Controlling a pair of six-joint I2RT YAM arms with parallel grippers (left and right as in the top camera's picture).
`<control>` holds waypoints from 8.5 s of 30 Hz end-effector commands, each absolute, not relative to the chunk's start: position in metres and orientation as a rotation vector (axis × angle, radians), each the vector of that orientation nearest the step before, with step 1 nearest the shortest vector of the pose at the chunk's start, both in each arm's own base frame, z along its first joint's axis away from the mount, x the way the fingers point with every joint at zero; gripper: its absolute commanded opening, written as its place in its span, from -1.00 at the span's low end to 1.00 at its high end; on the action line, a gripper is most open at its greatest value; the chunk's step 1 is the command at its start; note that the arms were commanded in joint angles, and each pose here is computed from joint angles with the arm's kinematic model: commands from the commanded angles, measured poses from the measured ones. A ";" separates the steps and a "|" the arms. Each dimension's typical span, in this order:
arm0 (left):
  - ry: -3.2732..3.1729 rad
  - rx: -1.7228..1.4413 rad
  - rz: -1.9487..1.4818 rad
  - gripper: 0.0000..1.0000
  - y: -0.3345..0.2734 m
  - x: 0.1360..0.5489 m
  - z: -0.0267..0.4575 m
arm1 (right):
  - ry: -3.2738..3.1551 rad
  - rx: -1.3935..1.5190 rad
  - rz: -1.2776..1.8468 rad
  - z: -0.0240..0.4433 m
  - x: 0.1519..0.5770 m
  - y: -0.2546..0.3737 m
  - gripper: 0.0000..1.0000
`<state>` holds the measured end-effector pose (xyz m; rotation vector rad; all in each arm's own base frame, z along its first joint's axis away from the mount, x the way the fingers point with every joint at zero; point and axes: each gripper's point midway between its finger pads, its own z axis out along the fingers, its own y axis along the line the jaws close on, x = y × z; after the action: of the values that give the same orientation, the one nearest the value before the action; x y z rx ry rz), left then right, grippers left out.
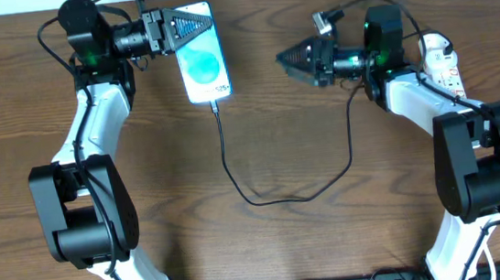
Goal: Plug charger to phone and switch on socket
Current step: 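Release the connector and raise the right gripper toward the power strip, then lower the phone with the left gripper onto the table center, then open the left gripper, release the phone, and lift the arm away, then move the right gripper over the white power strip's switch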
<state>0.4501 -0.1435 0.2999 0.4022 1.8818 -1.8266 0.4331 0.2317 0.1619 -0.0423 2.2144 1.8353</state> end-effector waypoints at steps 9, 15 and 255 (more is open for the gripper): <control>1.854 0.468 -1.803 -0.85 -0.143 0.443 0.316 | 2.525 0.261 1.137 0.083 0.442 0.173 0.99; 1.855 0.473 -1.807 -0.86 -0.146 0.442 0.314 | 2.467 0.301 0.693 0.117 0.449 0.119 0.99; 2.573 -0.250 -0.380 0.65 -0.066 0.380 0.240 | 2.317 0.300 0.295 0.258 0.437 0.016 0.98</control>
<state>0.3800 -0.0671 0.2340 -0.2680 2.5880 -0.3945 0.4319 0.0368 0.2174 0.3251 2.3930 0.3437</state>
